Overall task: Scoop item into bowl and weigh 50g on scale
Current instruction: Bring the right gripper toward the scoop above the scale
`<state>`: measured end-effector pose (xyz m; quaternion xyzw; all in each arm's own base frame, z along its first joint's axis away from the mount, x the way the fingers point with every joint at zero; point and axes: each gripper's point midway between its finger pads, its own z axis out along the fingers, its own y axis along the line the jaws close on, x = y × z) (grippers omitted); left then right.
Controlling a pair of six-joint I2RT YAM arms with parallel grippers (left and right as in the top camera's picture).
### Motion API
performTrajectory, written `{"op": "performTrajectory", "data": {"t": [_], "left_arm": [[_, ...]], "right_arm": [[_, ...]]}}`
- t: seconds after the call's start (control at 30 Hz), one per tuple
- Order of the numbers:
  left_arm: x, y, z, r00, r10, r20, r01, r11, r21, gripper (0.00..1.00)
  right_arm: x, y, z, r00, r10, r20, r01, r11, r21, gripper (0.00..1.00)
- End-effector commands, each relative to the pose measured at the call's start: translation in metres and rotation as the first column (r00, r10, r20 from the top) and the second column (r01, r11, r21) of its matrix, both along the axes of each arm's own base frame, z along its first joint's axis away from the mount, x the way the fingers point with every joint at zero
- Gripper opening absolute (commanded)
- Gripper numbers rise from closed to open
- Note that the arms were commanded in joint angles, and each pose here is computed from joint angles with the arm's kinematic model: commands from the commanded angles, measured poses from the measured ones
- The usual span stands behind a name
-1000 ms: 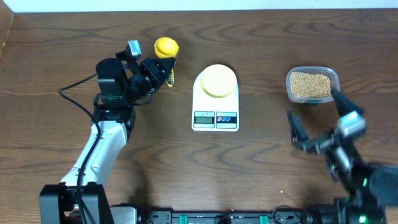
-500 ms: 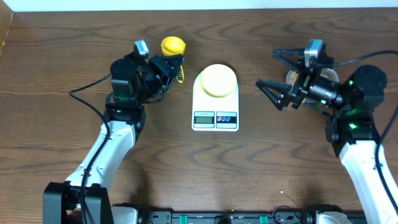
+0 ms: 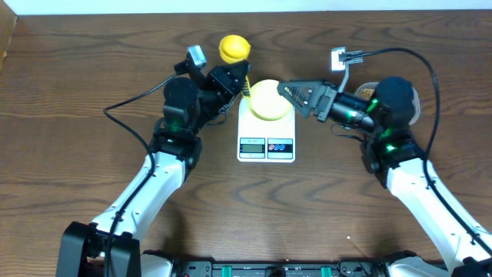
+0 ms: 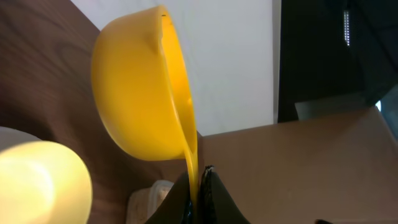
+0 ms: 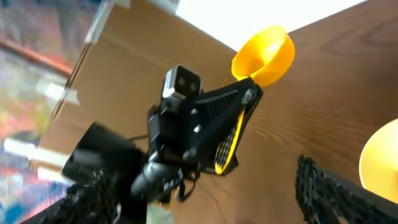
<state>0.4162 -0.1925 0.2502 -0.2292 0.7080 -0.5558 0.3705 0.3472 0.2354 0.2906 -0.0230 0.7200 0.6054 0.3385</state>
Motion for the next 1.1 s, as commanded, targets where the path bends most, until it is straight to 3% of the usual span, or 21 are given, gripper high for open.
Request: {"op": "performTrajectory", "data": {"t": [0.0, 0.2, 0.53, 0.77, 1.07], "left_arm": [[-0.003, -0.006, 0.008, 0.999, 0.016, -0.033, -0.019, 0.997, -0.072, 0.07], [-0.011, -0.023, 0.012, 0.992, -0.021, -0.125, -0.006, 0.977, -0.212, 0.08], [-0.012, -0.027, 0.014, 0.992, -0.026, -0.121, -0.001, 0.976, -0.218, 0.07], [-0.013, -0.028, 0.014, 0.992, -0.028, -0.122, 0.0, 0.976, -0.218, 0.07], [-0.013, -0.028, 0.012, 0.993, -0.026, -0.114, 0.003, 0.98, -0.197, 0.07]], "right_arm": [[0.018, 0.003, -0.006, 0.989, -0.108, -0.099, 0.111, 0.993, 0.028, 0.85], [0.02, 0.017, -0.026, 0.948, -0.111, -0.297, 0.14, 0.987, 0.079, 0.76], [0.001, 0.046, -0.028, 0.947, -0.047, -0.317, 0.077, 0.993, 0.084, 0.74], [0.001, 0.047, -0.028, 0.948, -0.055, -0.315, 0.085, 0.993, 0.083, 0.48], [0.003, 0.046, -0.023, 0.953, -0.065, -0.296, 0.096, 0.991, 0.094, 0.34]]}}
